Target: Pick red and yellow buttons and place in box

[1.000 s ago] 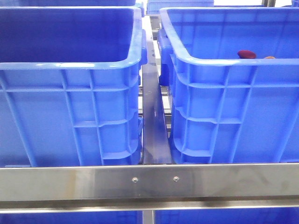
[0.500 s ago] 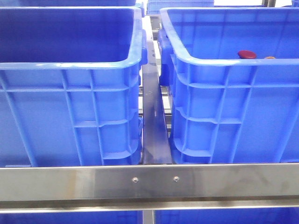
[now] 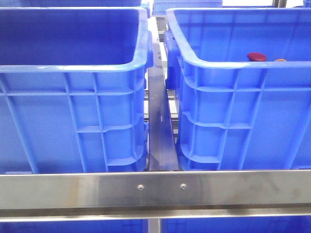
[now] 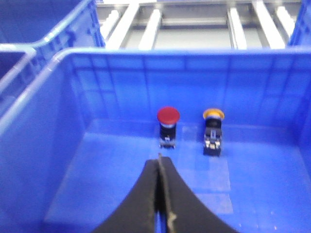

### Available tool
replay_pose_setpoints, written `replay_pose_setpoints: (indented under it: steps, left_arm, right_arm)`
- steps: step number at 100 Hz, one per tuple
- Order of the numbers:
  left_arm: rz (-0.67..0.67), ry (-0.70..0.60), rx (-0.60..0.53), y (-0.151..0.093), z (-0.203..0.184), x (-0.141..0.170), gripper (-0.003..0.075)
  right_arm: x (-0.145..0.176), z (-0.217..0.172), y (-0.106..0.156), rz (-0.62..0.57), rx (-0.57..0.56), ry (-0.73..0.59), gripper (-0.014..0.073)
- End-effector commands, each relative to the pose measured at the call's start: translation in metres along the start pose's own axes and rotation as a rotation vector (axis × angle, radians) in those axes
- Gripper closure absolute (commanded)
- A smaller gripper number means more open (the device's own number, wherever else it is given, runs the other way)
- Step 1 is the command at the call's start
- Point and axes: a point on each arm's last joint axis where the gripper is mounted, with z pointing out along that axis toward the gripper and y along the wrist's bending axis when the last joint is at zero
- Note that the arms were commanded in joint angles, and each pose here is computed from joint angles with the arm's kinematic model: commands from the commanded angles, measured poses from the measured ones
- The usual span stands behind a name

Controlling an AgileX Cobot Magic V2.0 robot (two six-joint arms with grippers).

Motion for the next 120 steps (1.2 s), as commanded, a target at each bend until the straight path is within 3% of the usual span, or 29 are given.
replay_pose_setpoints:
  steps: [1,41,66,120]
  left_arm:
    - [0.005,-0.170,-0.026,-0.003,-0.026,-0.002,0.0740]
    - [0.054,-0.345,-0.082,-0.009,-0.088,0.067,0.0740]
    - [0.082,-0.384,-0.100,-0.011,-0.103,0.110,0.0740]
    - [0.112,-0.400,-0.120,-0.010,-0.106,0.119,0.0740]
  right_arm:
    - [-0.007,-0.011,0.004,-0.008,-0.007,-0.061,0.0657]
    - [0.017,-0.044,0.020,-0.046,-0.068,-0.152,0.0657]
    - [0.030,-0.054,0.024,-0.060,-0.086,-0.182,0.0657]
    - [0.031,-0.055,0.026,-0.063,-0.113,-0.175,0.0657]
